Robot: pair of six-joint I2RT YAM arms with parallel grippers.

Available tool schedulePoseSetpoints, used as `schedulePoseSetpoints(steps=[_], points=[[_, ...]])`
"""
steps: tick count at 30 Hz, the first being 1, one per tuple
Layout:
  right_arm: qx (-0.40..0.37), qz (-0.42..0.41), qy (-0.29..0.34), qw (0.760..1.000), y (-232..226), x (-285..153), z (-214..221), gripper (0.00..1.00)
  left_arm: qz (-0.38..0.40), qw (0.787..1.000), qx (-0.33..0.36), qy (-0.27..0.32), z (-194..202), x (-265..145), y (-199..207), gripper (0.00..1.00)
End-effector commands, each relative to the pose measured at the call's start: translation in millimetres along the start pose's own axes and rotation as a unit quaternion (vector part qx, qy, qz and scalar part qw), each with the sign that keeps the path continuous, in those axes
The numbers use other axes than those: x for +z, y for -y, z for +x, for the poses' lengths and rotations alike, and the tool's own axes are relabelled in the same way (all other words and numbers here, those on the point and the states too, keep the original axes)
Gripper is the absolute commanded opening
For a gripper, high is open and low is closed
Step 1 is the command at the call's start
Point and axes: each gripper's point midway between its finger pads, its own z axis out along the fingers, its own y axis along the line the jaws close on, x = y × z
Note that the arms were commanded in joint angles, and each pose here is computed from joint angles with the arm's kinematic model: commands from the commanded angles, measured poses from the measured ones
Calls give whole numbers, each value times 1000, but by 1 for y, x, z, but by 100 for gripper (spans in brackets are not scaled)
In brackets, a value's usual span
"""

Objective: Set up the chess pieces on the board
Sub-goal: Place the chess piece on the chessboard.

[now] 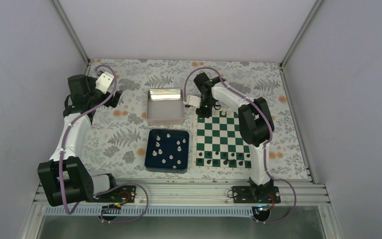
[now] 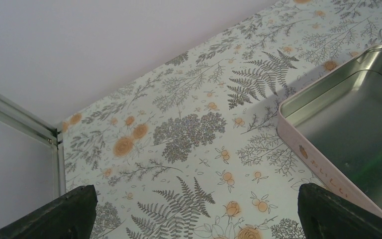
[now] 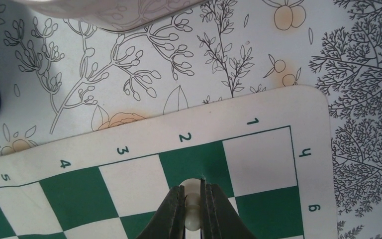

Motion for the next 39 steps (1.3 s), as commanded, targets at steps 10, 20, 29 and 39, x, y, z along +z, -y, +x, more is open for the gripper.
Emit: schedulePoseSetpoints(steps=[10, 20, 29, 39], points=[[-4, -20, -6, 1000, -5, 23, 1, 4, -1, 1000, 1, 16, -7, -3, -1, 100], [-4, -19, -13, 1000, -6, 28, 5, 5, -3, 1000, 3, 13, -7, -5, -2, 100], [-5, -8, 0, 1000, -4, 11, -1, 26, -2, 1000, 5, 13, -7, -6, -1, 100], [-58, 56, 35, 996, -32, -61, -53, 37, -14, 1000, 4, 19, -11, -10, -5, 100]])
